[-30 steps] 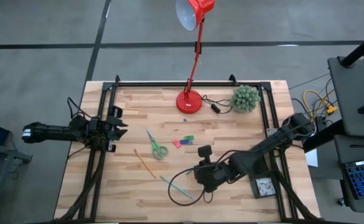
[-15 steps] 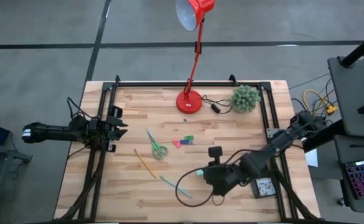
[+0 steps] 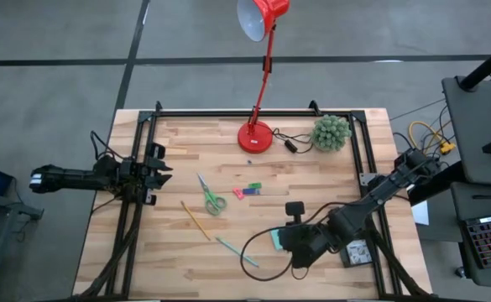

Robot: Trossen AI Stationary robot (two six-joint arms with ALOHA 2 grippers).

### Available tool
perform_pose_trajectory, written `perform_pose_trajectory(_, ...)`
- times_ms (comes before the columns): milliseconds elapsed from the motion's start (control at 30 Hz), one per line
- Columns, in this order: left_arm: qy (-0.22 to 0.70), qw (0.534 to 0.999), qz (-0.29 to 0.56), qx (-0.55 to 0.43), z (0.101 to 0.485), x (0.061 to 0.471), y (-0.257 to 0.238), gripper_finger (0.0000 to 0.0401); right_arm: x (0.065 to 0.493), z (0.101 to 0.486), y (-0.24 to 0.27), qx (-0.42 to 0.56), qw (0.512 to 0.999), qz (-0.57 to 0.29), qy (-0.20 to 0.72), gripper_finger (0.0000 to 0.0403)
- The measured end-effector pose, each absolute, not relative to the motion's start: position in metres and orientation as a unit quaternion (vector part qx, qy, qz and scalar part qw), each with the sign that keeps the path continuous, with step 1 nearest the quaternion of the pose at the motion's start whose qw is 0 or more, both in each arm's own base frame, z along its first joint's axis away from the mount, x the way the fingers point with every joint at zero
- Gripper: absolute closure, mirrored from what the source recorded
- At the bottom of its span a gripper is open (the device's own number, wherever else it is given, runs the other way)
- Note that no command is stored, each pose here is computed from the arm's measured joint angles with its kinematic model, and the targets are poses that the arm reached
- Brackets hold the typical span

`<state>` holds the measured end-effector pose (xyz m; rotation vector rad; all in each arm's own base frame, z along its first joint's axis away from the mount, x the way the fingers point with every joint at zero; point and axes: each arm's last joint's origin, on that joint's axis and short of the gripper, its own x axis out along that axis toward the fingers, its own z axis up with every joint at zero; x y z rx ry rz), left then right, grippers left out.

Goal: Pick and place office supplies into organizer
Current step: Put the blue sticky note into the black desk organizer

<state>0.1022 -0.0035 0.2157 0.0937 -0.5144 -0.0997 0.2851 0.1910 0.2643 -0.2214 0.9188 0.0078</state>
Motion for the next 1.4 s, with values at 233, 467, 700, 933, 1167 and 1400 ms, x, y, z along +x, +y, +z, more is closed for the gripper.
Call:
perform_pose_trajectory(233, -0.254, 0.965, -0.049, 0.046, 0.216, 0.102, -0.003, 0.0335, 0.282, 0.263, 0.196, -0.062, 0.882, 0.039, 0.465, 0.0327)
perform_pose_trajectory(467, -0.254, 0.965, -0.049, 0.046, 0.216, 0.102, -0.003, 0.0335, 0.280, 0.255, 0.209, -0.063, 0.884, 0.050, 0.461, 0.0220)
perform_pose_trajectory(700, -0.254, 0.965, -0.049, 0.046, 0.216, 0.102, -0.003, 0.0335, 0.289, 0.218, 0.220, -0.097, 0.861, 0.042, 0.498, 0.0158)
perform_pose_trajectory(933, -0.253, 0.965, -0.049, 0.046, 0.215, 0.102, -0.003, 0.0335, 0.294, 0.192, 0.224, -0.120, 0.839, 0.034, 0.529, 0.0158)
perform_pose_trajectory(1167, -0.254, 0.965, -0.049, 0.047, 0.216, 0.102, -0.003, 0.0335, 0.295, 0.174, 0.227, -0.161, 0.817, 0.044, 0.552, 0.0170)
perform_pose_trajectory(1400, -0.253, 0.965, -0.049, 0.047, 0.216, 0.102, -0.003, 0.0335, 0.295, 0.142, 0.224, -0.242, 0.769, 0.032, 0.590, 0.0164)
